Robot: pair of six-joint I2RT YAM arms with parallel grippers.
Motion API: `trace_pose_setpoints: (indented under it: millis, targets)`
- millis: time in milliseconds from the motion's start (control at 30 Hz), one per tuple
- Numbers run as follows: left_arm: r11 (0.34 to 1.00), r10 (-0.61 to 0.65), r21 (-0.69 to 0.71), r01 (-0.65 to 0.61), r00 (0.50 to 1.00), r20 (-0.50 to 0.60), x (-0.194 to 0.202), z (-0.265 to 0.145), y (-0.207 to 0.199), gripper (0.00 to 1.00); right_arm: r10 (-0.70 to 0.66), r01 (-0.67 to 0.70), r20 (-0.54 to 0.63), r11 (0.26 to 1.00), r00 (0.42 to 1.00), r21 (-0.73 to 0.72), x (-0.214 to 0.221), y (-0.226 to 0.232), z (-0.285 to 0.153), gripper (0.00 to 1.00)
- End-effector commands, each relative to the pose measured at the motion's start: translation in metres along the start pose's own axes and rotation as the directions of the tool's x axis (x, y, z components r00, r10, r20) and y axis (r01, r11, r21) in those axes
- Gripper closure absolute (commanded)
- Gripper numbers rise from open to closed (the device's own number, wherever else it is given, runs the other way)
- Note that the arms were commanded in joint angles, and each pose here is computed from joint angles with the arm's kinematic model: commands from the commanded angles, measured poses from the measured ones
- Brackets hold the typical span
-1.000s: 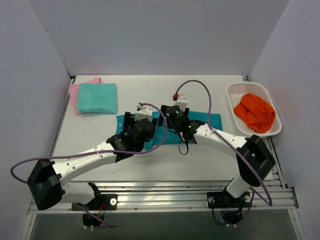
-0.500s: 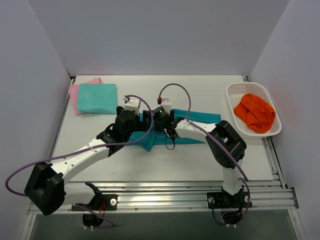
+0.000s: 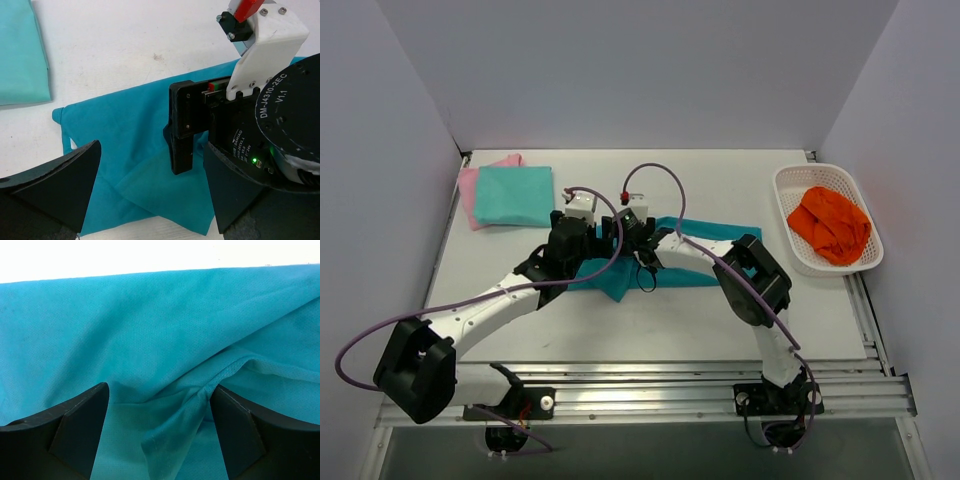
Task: Fold and stack the t-shirts
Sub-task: Fold the other side of the tshirt into a rectangle
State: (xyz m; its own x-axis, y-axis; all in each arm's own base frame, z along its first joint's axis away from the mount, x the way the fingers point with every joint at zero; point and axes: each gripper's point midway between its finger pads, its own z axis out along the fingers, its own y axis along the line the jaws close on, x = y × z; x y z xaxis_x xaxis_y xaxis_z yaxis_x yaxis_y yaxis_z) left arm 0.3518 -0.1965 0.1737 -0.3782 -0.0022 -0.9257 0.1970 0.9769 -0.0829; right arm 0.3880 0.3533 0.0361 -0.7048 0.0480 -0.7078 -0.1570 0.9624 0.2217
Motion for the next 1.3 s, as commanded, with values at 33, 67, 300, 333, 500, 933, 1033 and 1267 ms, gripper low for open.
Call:
trace_pose_setpoints:
  millis: [33, 67, 300, 333, 500, 933, 1033, 1267]
  targets:
    - [0.999, -0.023, 0.040, 0.022, 0.999, 0.030, -0.007, 0.008, -0.009, 0.09, -0.017, 0.017, 0.032, 1.000, 0.999, 0.000, -0.015, 0.015, -0.003, 0.24]
    - [0.999, -0.026, 0.039, 0.025, 0.999, 0.027, -0.007, 0.008, -0.008, 0.09, -0.015, 0.014, 0.035, 1.000, 0.999, 0.008, -0.017, 0.014, -0.003, 0.24]
    - [0.990, -0.141, 0.012, 0.141, 0.990, -0.018, 0.019, 0.024, 0.004, 0.10, 0.018, -0.018, 0.068, 1.000, 0.998, 0.004, -0.028, 0.014, -0.002, 0.88]
    - [0.986, -0.164, -0.005, 0.164, 0.986, -0.031, 0.025, 0.028, 0.014, 0.11, 0.021, -0.021, 0.069, 1.000, 0.997, 0.000, -0.030, 0.015, -0.002, 0.90]
    - [0.960, -0.280, -0.028, 0.279, 0.958, -0.058, 0.050, 0.038, 0.037, 0.12, 0.016, -0.016, 0.061, 1.000, 0.998, -0.001, -0.029, 0.017, 0.001, 0.89]
    - [0.940, -0.316, -0.169, 0.297, 0.943, -0.102, 0.086, 0.044, 0.060, 0.15, 0.002, -0.003, 0.035, 1.000, 0.999, 0.010, -0.019, 0.011, 0.014, 0.90]
    - [0.928, -0.328, -0.221, 0.301, 0.940, -0.096, 0.088, 0.041, 0.069, 0.15, 0.001, -0.002, 0.030, 1.000, 1.000, 0.016, -0.017, 0.008, 0.016, 0.90]
    - [0.868, -0.386, -0.354, 0.347, 0.922, -0.042, 0.088, 0.040, 0.089, 0.16, 0.009, -0.009, 0.025, 1.000, 1.000, 0.020, -0.017, 0.000, 0.019, 0.89]
